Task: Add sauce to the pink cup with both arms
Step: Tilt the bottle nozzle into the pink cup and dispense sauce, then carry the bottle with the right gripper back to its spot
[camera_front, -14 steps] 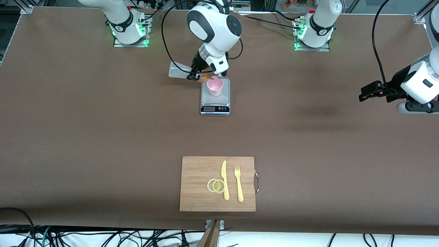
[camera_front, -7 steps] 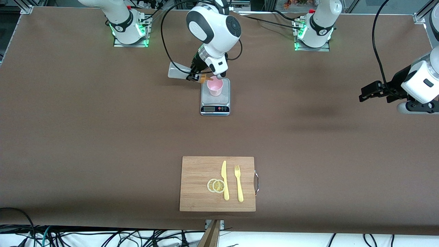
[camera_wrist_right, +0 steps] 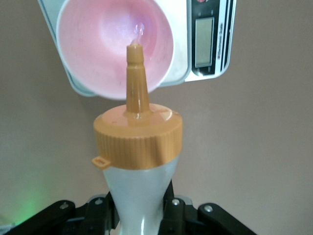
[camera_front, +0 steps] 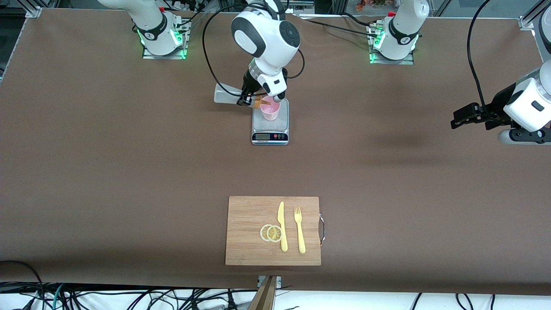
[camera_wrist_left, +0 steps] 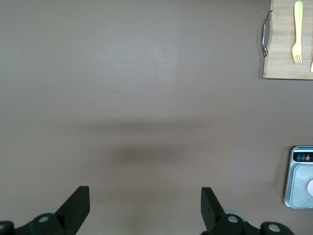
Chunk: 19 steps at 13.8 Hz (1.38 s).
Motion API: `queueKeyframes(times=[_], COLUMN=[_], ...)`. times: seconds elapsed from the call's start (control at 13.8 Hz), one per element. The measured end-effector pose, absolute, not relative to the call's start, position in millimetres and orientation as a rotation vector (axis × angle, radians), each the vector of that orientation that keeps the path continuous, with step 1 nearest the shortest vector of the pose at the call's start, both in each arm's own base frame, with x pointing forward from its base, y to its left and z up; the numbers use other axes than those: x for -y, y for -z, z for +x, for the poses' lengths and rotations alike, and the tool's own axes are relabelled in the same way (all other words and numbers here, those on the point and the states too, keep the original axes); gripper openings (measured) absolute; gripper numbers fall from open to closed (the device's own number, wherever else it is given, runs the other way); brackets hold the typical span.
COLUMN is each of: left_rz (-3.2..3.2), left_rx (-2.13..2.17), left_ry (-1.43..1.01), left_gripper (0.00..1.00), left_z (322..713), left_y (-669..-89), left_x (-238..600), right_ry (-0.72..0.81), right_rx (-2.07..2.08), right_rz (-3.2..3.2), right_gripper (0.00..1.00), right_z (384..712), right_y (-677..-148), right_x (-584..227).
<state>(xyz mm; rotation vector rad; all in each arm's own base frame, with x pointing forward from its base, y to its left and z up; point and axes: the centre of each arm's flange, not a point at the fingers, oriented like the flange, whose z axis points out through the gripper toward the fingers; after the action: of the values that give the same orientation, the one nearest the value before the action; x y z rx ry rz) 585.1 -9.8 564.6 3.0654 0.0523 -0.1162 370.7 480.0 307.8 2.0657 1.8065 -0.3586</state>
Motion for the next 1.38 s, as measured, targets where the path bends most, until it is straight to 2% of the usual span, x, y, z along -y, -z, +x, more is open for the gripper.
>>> queueKeyframes(times=[0.36, 0.72, 1.01, 1.38], left_rz=[3.065, 3.065, 3.065, 3.065], left_rx=[-0.052, -0.052, -0.051, -0.051], left_ry=[0.114, 0.113, 0.112, 0.112], left_gripper=[1.0, 1.0, 1.0, 1.0], left_z=[585, 585, 585, 586], left_y=[-565, -566, -566, -566], left_x=[10, 10, 10, 10], right_ry=[0.222, 0.162, 0.129, 0.059], right_rx=[-1.843, -1.876, -1.978, -2.152], right_rz=[2.191, 2.285, 2.385, 2.549], right_gripper=[0.34, 0.34, 0.34, 0.34], right_z=[369, 372, 411, 472], right_y=[-300, -338, -367, -388], right_x=[-441, -418, -378, -285])
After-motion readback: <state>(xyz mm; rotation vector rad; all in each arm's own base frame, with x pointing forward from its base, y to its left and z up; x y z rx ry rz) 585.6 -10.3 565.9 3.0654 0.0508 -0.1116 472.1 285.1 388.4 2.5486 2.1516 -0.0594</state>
